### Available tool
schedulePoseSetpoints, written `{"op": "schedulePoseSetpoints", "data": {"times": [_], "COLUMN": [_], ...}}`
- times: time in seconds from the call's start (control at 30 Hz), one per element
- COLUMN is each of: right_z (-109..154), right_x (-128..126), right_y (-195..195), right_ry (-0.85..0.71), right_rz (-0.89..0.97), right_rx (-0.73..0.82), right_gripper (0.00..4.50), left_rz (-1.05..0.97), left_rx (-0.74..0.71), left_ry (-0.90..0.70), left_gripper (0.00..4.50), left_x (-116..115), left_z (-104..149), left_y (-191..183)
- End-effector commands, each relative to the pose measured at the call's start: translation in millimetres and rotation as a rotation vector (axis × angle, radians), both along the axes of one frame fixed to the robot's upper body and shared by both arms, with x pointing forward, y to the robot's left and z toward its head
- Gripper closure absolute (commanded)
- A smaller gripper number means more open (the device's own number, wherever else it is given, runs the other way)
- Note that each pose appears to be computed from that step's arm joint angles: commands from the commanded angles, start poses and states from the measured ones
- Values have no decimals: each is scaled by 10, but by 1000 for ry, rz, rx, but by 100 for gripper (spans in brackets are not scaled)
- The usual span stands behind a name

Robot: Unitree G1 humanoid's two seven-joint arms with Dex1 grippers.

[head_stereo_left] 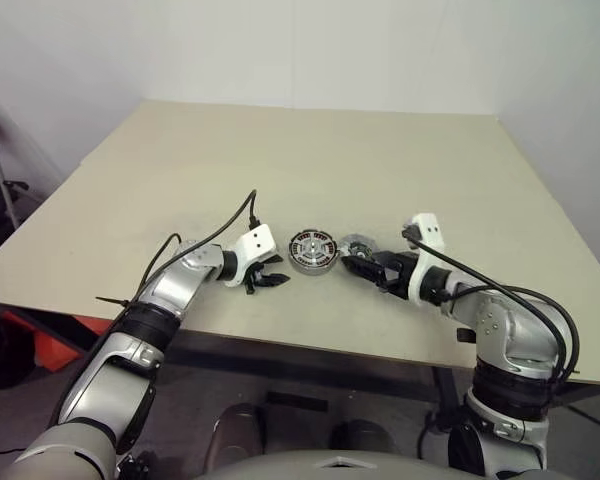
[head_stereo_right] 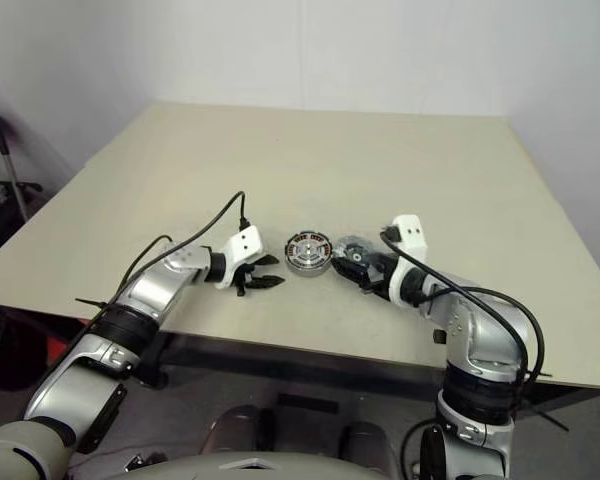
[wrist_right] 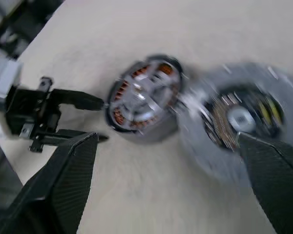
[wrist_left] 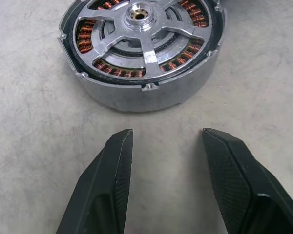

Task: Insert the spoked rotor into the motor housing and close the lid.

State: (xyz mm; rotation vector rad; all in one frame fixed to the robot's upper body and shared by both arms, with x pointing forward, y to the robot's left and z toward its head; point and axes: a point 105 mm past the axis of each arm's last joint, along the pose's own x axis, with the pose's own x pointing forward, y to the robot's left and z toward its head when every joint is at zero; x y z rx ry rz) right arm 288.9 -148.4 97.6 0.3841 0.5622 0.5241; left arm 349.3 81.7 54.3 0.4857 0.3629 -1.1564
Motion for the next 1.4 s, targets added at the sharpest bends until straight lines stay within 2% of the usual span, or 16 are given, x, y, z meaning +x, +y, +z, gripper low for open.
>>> {"op": "schedulePoseSetpoints", "data": {"times": [0.03,0.33,0.73,0.97,1.13,1.4], "right_z": [-15,-257,-218,-71,234,656], "right_x": [-96,-96,349,611,826,767], "right_y": [-53,-84,-1,7,48,421], "right_ry": [57,179,162,80,-40,-140], "right_rz": [-71,-212,-292,-298,-262,-75], "right_rx": [94,253,396,439,465,425], "right_gripper": [2,2,2,2,2,2], "left_rz": [-4,-11,4,12,21,59], "left_rx": [28,37,50,55,63,71], "left_ry": [-24,-25,-35,-39,-43,-53], "left_gripper": [210,210,210,210,210,210], "left_x": [50,37,50,52,64,131], "left_z": [42,29,39,32,19,23], "left_y": [29,36,86,101,117,198]}}
